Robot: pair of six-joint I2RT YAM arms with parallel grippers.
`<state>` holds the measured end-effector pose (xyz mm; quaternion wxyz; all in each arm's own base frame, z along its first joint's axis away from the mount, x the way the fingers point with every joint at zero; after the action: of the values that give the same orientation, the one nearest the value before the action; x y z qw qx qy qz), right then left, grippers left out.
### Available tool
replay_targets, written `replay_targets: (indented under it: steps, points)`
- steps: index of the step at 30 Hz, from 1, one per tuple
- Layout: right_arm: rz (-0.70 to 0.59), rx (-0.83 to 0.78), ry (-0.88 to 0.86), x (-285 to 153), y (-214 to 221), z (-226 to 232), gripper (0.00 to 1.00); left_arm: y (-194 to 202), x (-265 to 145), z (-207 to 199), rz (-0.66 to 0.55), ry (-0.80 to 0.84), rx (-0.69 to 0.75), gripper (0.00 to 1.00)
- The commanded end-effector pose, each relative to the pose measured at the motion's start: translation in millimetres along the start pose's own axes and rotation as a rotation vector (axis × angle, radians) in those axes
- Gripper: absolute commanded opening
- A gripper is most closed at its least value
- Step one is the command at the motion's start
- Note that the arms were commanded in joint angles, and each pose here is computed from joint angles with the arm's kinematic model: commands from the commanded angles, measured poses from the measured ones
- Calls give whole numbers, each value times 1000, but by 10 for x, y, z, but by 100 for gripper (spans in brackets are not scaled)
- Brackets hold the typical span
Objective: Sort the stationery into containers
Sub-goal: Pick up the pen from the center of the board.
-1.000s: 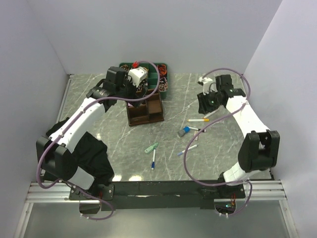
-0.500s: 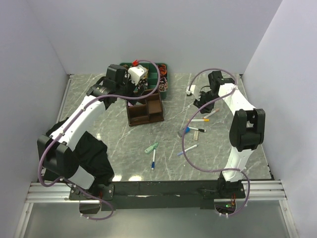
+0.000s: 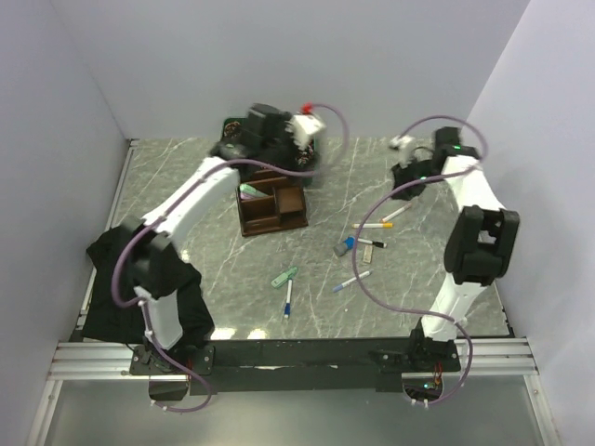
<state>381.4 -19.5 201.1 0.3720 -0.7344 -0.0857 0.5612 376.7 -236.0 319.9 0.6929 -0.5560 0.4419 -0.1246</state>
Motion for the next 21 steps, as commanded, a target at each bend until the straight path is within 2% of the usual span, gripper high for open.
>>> replay_targets:
  steps: [1, 3, 5, 6, 8, 9, 11, 15, 21]
  points:
    - [-225, 262, 155, -561, -86, -20, 43, -133, 575, -481, -121, 284, 154, 98]
    - [-204, 260, 154, -628, -29, 133, 43, -52, 846, -572, -148, 363, 185, 95]
    - [-181, 275, 128, -658, 36, 276, 43, -147, 1024, -647, -213, 398, 217, 93]
    - [-176, 266, 124, -686, 65, 368, 43, -24, 1237, -665, -193, 420, 194, 91]
    - [-172, 285, 123, -729, 130, 458, 42, -129, 1405, -697, -267, 423, 200, 91]
    - [-178, 299, 123, -751, 157, 524, 42, 1, 1605, -710, -251, 436, 191, 89]
    - [-188, 317, 138, -794, 203, 552, 42, -49, 1746, -824, -283, 449, 227, 87]
    - [-202, 362, 157, -880, 240, 618, 42, 217, 2116, -963, -243, 504, 254, 83]
    - [-229, 391, 150, -923, 232, 674, 42, 486, 2290, -1120, -149, 546, 281, 83]
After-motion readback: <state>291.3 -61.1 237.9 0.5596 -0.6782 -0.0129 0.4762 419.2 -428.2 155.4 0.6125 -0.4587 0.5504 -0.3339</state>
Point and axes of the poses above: each gripper's point midway between its finger pads, its own x axis out along the fingers, its own z axis along the line the jaws close on, y = z × x, the point moved 10 cm from there along -x, back along the fingers, and after that the axes turned 14 degrees about -x, right-handed, at the moved point
